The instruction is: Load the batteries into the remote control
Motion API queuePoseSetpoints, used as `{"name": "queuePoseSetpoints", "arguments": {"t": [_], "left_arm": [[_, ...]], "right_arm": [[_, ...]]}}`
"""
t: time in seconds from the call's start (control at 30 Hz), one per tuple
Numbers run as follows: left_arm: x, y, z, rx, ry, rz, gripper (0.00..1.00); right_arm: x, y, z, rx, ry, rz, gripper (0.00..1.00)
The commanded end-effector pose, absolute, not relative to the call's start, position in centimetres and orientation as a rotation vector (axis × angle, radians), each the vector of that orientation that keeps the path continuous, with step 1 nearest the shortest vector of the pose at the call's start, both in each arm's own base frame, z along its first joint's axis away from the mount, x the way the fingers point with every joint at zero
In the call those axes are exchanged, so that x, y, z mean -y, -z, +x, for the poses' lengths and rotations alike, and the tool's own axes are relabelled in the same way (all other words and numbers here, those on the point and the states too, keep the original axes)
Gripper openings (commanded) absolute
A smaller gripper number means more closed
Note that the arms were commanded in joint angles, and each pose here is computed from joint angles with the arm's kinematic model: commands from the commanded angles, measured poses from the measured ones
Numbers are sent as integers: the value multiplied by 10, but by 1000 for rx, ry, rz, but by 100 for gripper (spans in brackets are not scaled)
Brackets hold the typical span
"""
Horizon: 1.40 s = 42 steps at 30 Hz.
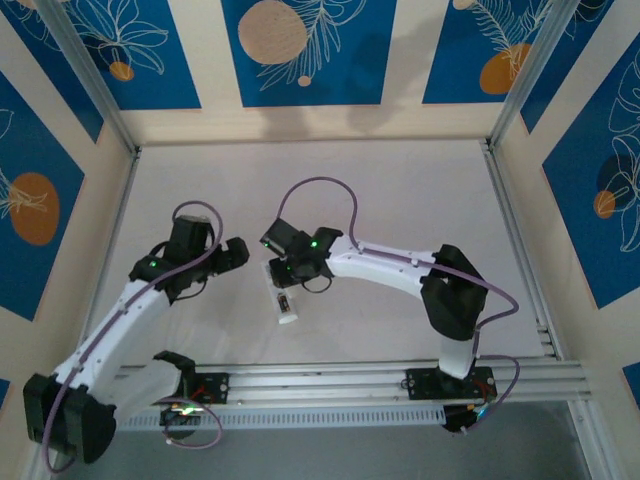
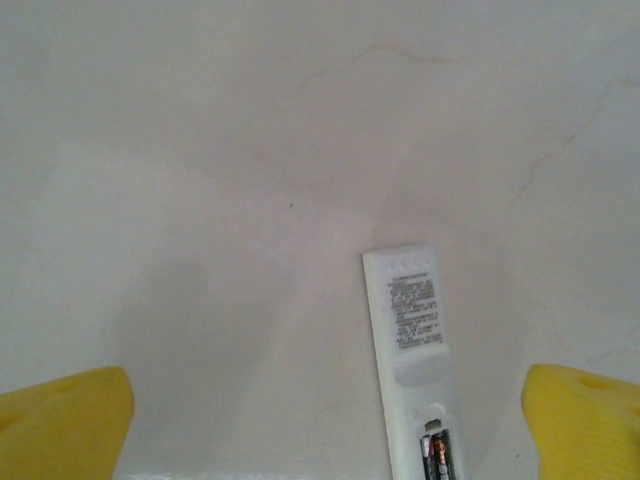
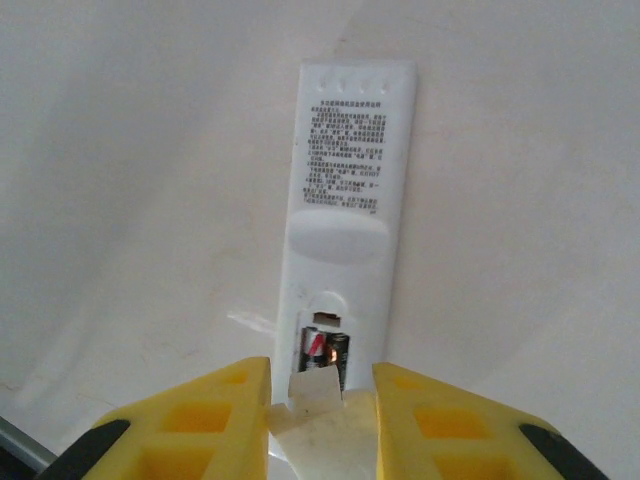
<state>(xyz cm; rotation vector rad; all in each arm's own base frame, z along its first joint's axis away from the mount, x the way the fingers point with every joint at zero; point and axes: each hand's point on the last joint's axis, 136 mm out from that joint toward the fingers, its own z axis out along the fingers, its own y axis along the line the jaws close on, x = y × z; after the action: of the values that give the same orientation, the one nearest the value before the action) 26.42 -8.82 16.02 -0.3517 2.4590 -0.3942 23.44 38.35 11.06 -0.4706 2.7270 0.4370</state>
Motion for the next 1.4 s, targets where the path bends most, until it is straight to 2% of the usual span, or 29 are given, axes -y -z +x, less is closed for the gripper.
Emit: {"name": "queuePoseSetpoints", "arguments": {"t": [0.0,0.17,0.53,1.37], "left_arm": [[80,-169,258,-2413,348,-246,100],[70,-191,243,-2322,328,-189,100],[30,-230,216,-2093,225,-284,100],[50,-223,218,-2140,308,-180,100]], "right_arm": [[-383,-107,240,-2739,-338,-243,27],[-382,-89,242,-2754,-284,-173,27],[-389,-67,236,-2793,-240,-155,27],[-395,-54,233,-2820,-128,-113,26]]}}
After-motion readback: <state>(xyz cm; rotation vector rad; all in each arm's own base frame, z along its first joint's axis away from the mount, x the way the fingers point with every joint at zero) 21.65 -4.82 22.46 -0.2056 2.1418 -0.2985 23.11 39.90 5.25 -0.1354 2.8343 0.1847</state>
